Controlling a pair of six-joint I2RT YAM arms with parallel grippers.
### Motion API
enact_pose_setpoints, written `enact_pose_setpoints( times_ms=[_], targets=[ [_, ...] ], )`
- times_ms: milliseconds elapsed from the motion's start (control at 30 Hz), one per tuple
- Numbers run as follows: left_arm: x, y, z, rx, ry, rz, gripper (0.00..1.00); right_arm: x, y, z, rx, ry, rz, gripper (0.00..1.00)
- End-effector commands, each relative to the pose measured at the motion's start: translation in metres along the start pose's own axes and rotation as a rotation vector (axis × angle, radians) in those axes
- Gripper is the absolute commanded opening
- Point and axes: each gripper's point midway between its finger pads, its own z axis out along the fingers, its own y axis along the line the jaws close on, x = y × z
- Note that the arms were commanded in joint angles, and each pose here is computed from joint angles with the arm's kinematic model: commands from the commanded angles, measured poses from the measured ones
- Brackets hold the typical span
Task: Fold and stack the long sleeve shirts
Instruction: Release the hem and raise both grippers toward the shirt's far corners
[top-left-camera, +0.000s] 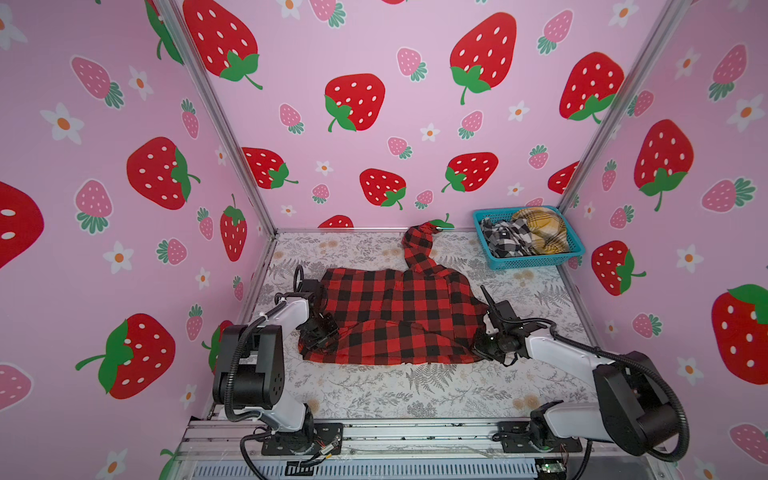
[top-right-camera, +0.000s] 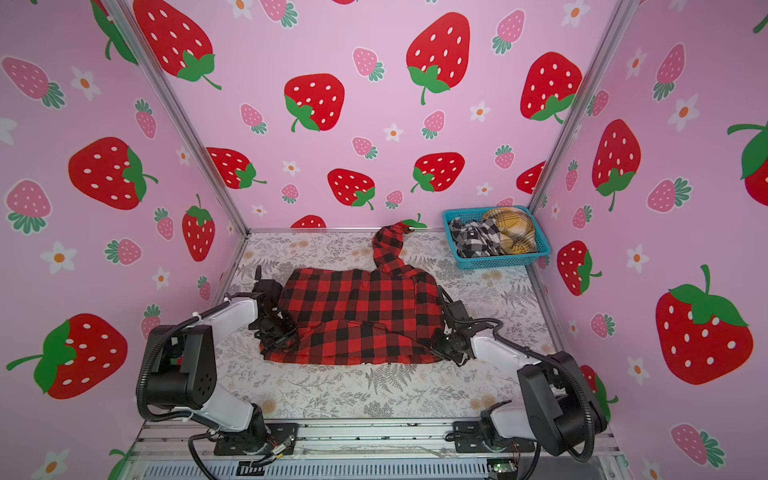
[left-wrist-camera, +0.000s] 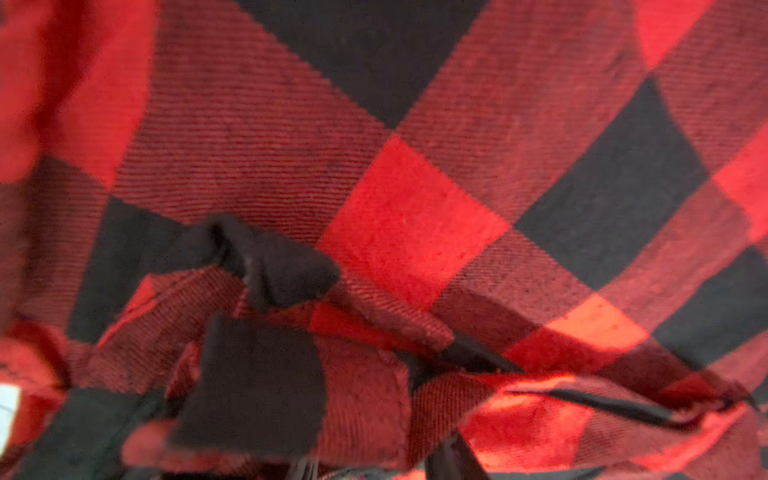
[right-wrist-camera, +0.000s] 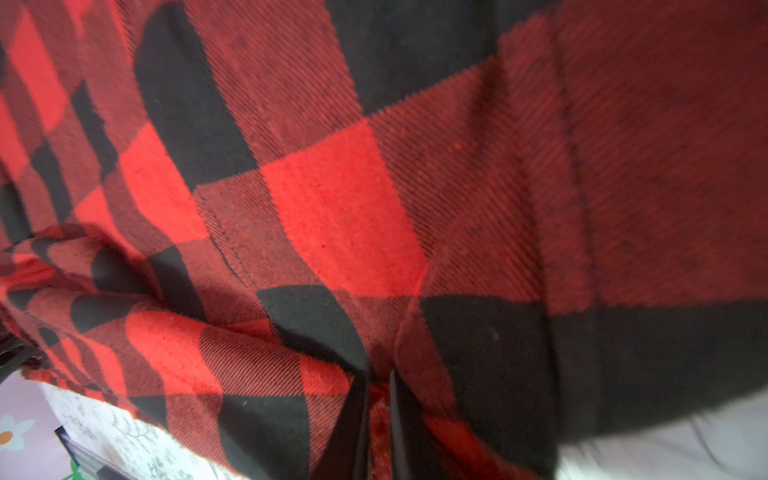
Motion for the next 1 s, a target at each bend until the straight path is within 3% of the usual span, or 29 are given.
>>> enact_pose_setpoints(
  times_ms=[0, 100, 233, 467, 767, 967],
  targets=[
    [-0.022, -0.028, -0.037, 0.067, -0.059, 0.02, 0.45, -0.006, 0.0, -0.012, 0.064, 0.012, -0.04, 0.19],
    [-0.06, -0.06, -0.085, 0.123, -0.176, 0.056, 0.48, -0.046, 0.04, -0.023, 0.015, -0.053, -0.159, 0.25],
    [-0.111, -0.095, -0.118, 0.18, -0.285, 0.091, 0.52, -0.107, 0.085, -0.043, 0.009, -0.179, -0.244, 0.41],
    [-0.193, -0.132, -0.098, 0.191, -0.29, 0.144, 0.53, -0.156, 0.148, -0.061, -0.106, -0.251, -0.283, 0.51],
    [-0.254, -0.135, -0.058, 0.208, -0.261, 0.104, 0.52, -0.147, 0.14, -0.052, -0.105, -0.226, -0.295, 0.5],
    [-0.265, -0.129, -0.032, 0.221, -0.221, 0.059, 0.51, -0.143, 0.134, -0.046, -0.093, -0.209, -0.291, 0.47]
  ],
)
